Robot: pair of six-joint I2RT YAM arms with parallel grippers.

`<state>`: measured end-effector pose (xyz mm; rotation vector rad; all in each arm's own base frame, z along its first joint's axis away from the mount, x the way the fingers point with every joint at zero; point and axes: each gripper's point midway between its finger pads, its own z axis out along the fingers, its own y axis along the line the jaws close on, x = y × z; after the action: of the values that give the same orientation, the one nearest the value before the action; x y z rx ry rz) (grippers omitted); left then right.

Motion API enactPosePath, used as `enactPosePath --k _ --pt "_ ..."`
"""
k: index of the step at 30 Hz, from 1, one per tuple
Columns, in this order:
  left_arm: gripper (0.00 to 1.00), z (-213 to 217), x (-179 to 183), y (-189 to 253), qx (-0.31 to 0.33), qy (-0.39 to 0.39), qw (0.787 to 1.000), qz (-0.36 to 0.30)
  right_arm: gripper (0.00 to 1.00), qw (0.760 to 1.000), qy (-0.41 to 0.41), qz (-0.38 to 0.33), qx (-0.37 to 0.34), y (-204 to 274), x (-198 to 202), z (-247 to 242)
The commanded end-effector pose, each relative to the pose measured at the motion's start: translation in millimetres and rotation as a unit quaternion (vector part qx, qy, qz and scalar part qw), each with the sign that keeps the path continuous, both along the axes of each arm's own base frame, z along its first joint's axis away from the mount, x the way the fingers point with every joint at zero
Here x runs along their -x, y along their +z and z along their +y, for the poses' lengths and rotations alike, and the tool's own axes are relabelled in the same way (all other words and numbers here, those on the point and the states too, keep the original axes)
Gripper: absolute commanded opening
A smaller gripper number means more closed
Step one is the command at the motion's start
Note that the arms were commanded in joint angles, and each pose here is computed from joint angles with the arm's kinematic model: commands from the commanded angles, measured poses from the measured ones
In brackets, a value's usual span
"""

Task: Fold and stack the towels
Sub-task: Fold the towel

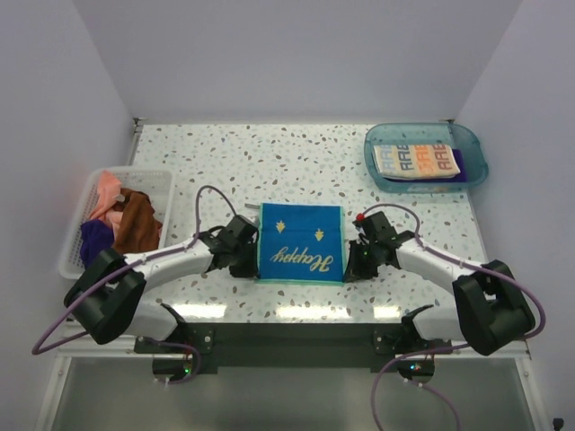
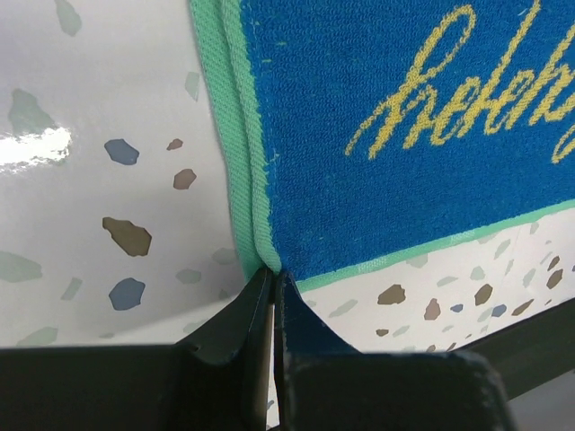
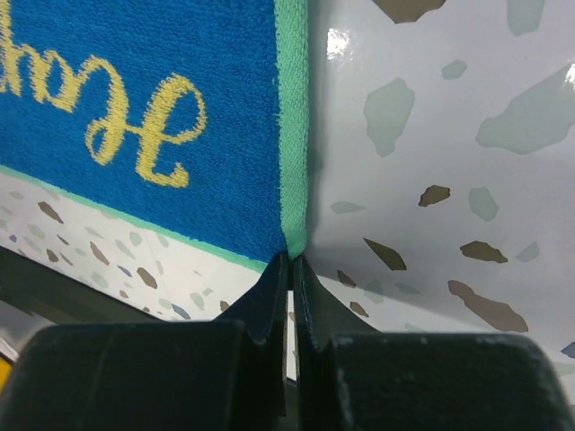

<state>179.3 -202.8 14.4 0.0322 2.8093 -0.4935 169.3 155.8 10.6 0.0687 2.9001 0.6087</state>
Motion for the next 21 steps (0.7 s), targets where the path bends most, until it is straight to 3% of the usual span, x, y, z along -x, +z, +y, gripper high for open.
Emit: enactPosePath --k 1,4,13,16,21 --pt "0.0 13 0 -16 -0.029 0.015 0.999 0.0 0.0 1.0 -0.007 0.001 0.023 -12 1 -9" --pt "0.0 14 5 -17 -0.026 0.014 1.0 0.007 0.02 1.0 -0.005 0.005 0.025 -15 5 -11" --pt "0.0 7 2 -2 -0.002 0.01 1.0 -0.006 0.33 0.998 0.0 -0.058 0.035 29 -18 -13" --pt "0.0 3 1 7 0.006 0.004 1.0 -0.008 0.34 0.994 0.0 -0.094 0.048 55 -39 -13" --pt "0.0 0 -6 33 0.016 0.001 0.999 -0.034 0.34 0.993 0.003 -0.103 0.053 59 -51 -10"
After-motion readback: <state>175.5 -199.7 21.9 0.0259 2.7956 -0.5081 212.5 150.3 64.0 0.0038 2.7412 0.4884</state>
